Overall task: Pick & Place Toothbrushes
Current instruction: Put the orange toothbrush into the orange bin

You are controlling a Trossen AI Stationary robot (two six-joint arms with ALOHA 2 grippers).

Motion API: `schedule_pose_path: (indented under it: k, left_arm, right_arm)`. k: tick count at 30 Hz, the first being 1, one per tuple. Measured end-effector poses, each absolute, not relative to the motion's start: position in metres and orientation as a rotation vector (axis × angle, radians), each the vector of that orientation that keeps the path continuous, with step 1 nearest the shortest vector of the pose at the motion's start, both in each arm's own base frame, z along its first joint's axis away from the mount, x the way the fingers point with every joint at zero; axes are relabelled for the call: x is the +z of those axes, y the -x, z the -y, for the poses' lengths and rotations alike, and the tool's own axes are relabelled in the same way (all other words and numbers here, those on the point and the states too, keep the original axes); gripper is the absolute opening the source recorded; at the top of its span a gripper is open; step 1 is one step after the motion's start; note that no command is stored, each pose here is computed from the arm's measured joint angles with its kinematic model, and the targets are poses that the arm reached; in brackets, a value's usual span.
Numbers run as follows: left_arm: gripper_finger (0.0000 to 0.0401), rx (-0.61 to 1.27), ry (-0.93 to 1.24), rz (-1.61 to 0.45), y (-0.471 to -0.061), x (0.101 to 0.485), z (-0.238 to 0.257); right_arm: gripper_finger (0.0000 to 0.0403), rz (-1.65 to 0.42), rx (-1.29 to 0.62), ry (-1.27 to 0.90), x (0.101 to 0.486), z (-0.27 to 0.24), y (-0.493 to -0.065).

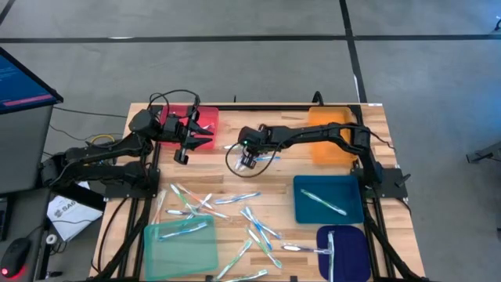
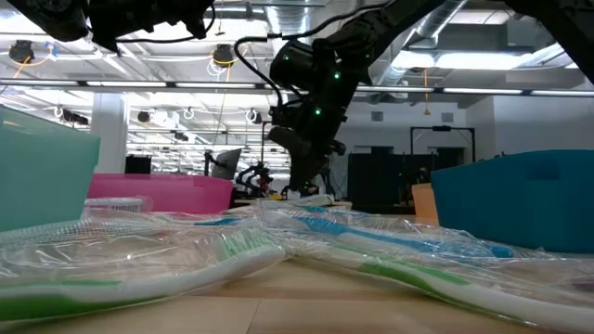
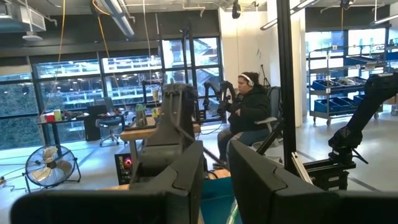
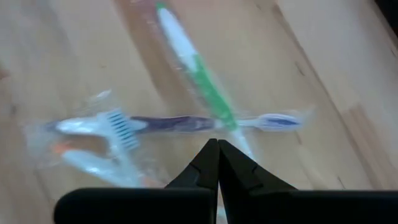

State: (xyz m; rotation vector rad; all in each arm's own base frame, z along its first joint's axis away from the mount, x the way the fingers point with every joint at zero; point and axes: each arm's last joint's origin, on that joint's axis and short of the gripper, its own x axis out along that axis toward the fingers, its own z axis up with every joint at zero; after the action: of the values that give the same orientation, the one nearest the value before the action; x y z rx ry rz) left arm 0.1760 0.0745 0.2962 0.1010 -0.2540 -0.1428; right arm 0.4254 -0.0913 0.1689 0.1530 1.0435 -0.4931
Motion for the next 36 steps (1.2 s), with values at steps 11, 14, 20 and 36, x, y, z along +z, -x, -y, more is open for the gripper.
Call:
schedule_pose_path:
  k: [11, 14, 20, 36]
  left_arm:
    - [0.0072, -0.143, -0.101, 0.254, -0.176, 0.296, -0.074]
    - [0.0072, -0.143, -0.101, 0.254, -0.176, 0.296, -0.074]
    - [0.0072, -0.143, -0.101, 0.254, -0.176, 0.296, -0.074]
    - [0.0072, -0.143, -0.101, 0.254, -0.176, 0.296, -0.075]
  right_arm:
    - [0.0001, -1.080, -0.461, -0.169, 0.159, 0.088, -0.425]
    - [0.0001, -1.082, -0.435, -0.145, 0.160, 0.082, -0.426]
    - [0.0001, -1.076, -0.426, -0.128, 0.160, 0.079, -0.427]
    - [0.0001, -1.082, -0.364, -0.182, 0.137, 0.077, -0.435]
